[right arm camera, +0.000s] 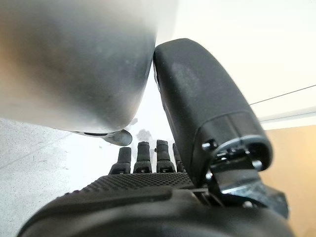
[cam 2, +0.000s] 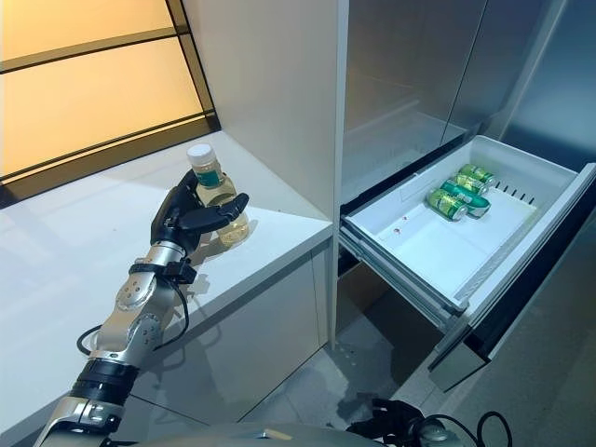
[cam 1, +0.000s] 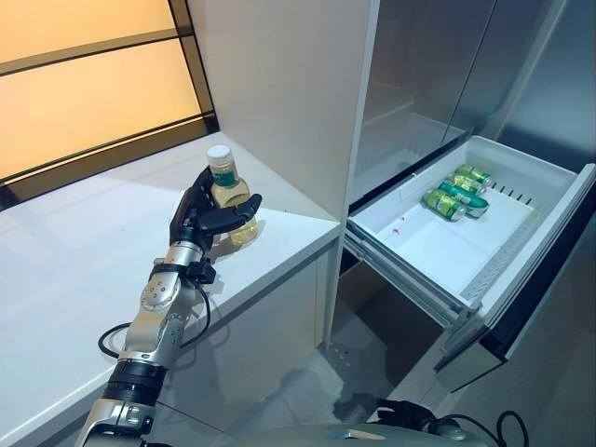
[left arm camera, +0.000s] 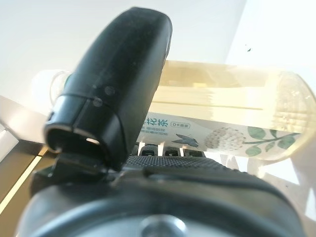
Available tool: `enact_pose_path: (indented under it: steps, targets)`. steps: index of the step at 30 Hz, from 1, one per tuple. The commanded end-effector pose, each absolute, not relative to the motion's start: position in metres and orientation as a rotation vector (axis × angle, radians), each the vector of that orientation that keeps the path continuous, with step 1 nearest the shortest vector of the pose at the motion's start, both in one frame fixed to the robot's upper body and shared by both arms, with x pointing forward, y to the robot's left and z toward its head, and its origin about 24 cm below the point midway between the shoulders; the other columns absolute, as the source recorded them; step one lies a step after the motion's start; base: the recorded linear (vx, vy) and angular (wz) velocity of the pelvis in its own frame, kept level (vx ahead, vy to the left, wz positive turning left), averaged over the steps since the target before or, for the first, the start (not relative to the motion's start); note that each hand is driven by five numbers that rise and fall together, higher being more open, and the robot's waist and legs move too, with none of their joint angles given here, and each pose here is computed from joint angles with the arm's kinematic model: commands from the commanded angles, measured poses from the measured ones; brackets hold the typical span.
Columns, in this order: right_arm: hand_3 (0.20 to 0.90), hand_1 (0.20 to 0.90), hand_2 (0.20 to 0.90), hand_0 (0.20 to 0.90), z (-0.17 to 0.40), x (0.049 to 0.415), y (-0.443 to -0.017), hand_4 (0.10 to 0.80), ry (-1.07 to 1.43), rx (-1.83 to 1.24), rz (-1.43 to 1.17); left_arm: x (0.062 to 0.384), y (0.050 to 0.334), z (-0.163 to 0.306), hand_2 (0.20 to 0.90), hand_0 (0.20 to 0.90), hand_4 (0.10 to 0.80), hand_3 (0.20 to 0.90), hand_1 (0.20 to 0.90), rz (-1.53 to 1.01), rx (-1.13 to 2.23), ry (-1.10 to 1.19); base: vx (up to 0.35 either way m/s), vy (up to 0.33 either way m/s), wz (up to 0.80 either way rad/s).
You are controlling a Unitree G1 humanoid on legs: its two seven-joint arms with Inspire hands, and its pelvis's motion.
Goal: Put drinks into fridge and close the fridge
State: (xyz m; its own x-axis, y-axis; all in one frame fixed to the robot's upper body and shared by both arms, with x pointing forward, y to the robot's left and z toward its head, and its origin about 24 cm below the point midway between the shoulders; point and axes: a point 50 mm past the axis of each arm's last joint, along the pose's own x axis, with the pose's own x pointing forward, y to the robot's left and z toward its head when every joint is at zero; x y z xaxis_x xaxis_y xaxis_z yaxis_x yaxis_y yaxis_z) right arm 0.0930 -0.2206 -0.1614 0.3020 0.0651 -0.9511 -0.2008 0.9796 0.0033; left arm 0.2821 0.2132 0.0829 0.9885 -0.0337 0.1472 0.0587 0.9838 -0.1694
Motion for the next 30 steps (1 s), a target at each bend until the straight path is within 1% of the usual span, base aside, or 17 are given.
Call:
enact_pose_path:
  steps: [1, 13, 28, 29, 30]
  targets:
    - [0.900, 0.900, 0.900, 0.900, -0.167, 0.079, -0.206, 0.800, 1.299, -0.142, 0.263, 0.293, 0.215, 0.159, 0.900, 0.900, 0.800, 0.900, 0.900, -0.093, -0.132, -0.509, 0.000, 0.000, 0.00]
    - [0.900, 0.900, 0.900, 0.900, -0.168, 0.076, -0.205, 0.800, 1.306, -0.142, 0.260, 0.290, 0.214, 0.172, 0.900, 0.900, 0.800, 0.900, 0.900, -0.099, -0.130, -0.577, 0.000, 0.000, 0.00]
    - [0.900, 0.900, 0.900, 0.900, -0.168, 0.077, -0.206, 0.800, 1.305, -0.141, 0.259, 0.290, 0.214, 0.173, 0.900, 0.900, 0.800, 0.900, 0.900, -0.105, -0.109, -0.572, 0.000, 0.000, 0.00]
    - [0.900, 0.900, 0.900, 0.900, -0.168, 0.077, -0.206, 0.800, 1.305, -0.142, 0.260, 0.290, 0.214, 0.173, 0.855, 0.855, 0.748, 0.848, 0.855, -0.105, -0.108, -0.570, 0.000, 0.000, 0.00]
    - [0.900, 0.900, 0.900, 0.900, -0.168, 0.077, -0.206, 0.800, 1.305, -0.142, 0.259, 0.290, 0.214, 0.173, 0.768, 0.768, 0.646, 0.746, 0.768, -0.106, -0.109, -0.569, 0.000, 0.000, 0.00]
